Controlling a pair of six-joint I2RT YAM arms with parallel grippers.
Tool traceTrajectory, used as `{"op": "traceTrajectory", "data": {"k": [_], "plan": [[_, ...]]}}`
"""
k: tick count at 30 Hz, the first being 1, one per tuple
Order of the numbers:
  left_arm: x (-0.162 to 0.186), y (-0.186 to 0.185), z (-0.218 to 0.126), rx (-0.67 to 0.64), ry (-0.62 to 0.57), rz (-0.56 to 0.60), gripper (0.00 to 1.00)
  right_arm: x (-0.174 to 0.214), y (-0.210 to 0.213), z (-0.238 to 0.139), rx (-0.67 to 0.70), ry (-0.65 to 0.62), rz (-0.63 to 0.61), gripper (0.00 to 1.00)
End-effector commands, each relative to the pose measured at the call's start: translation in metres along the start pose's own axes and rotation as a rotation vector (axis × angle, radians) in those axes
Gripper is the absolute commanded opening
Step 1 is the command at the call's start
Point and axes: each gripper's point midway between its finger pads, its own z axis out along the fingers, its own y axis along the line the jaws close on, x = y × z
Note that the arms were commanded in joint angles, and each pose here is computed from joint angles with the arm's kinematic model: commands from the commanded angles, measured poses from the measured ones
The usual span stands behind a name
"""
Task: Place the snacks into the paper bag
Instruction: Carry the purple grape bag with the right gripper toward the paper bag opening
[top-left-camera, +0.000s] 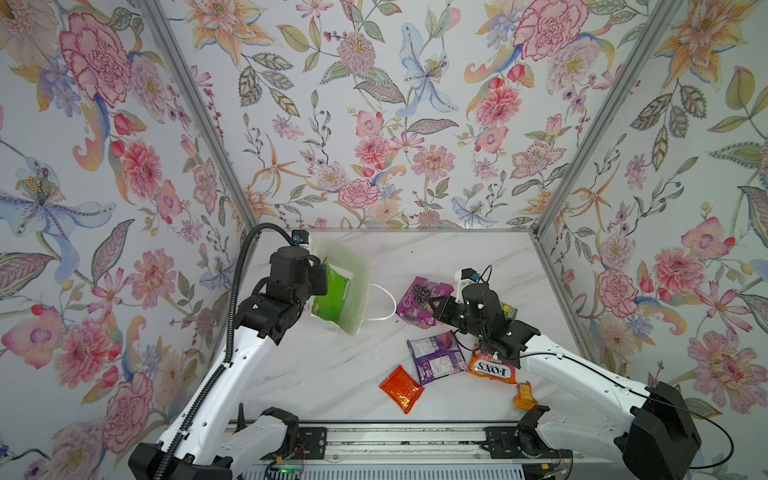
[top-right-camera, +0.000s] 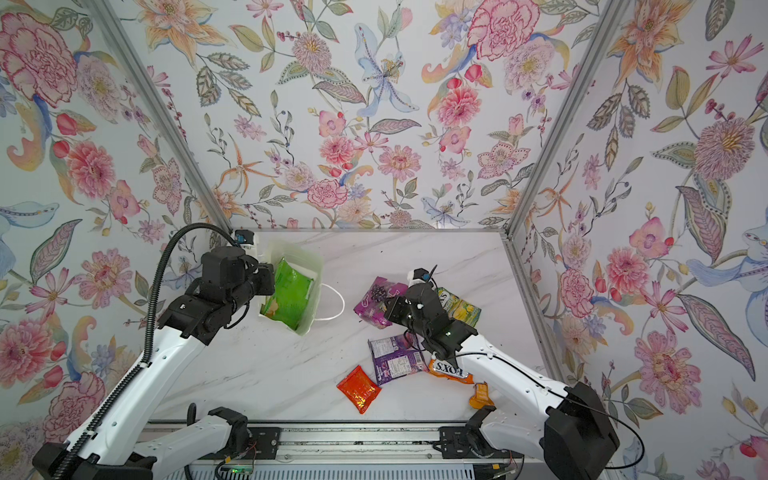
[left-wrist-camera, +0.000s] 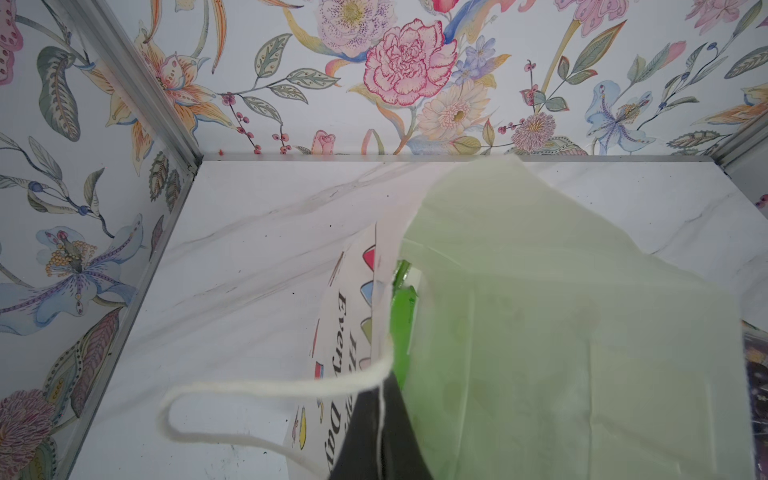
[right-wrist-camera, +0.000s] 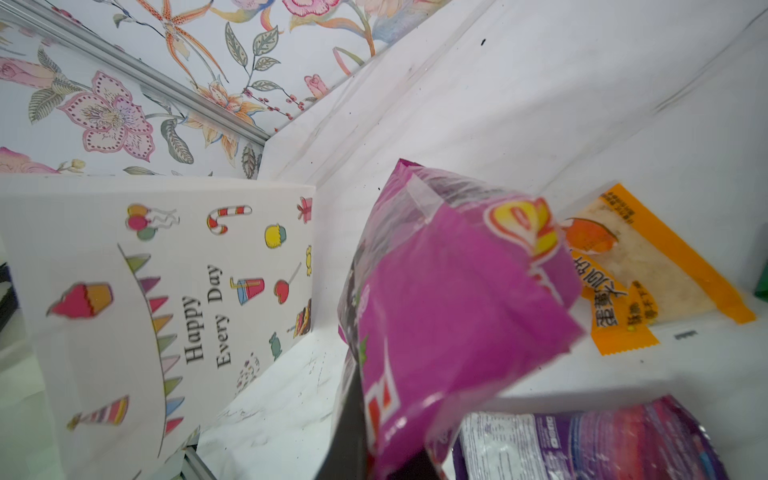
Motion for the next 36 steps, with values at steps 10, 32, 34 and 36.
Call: {"op": "traceTrajectory", "data": {"k": [10, 32, 34, 36], "plan": [[-0.001, -0.036, 0.002, 0.020, 0.069, 0.044, 0.00, -0.060, 0.028, -0.063, -0.009, -0.208, -0.125, 0.00], [-0.004, -0.052, 0.009, 0.033, 0.066, 0.019, 0.00, -0.121, 0.110, -0.121, -0.046, -0.375, -0.310, 0.00], [-0.004, -0.053, 0.009, 0.035, 0.066, 0.019, 0.00, -0.124, 0.124, -0.128, -0.061, -0.392, -0.340, 0.00], [-0.003, -0.055, 0.010, 0.037, 0.069, 0.021, 0.00, -0.125, 0.138, -0.132, -0.080, -0.401, -0.366, 0.00]]}}
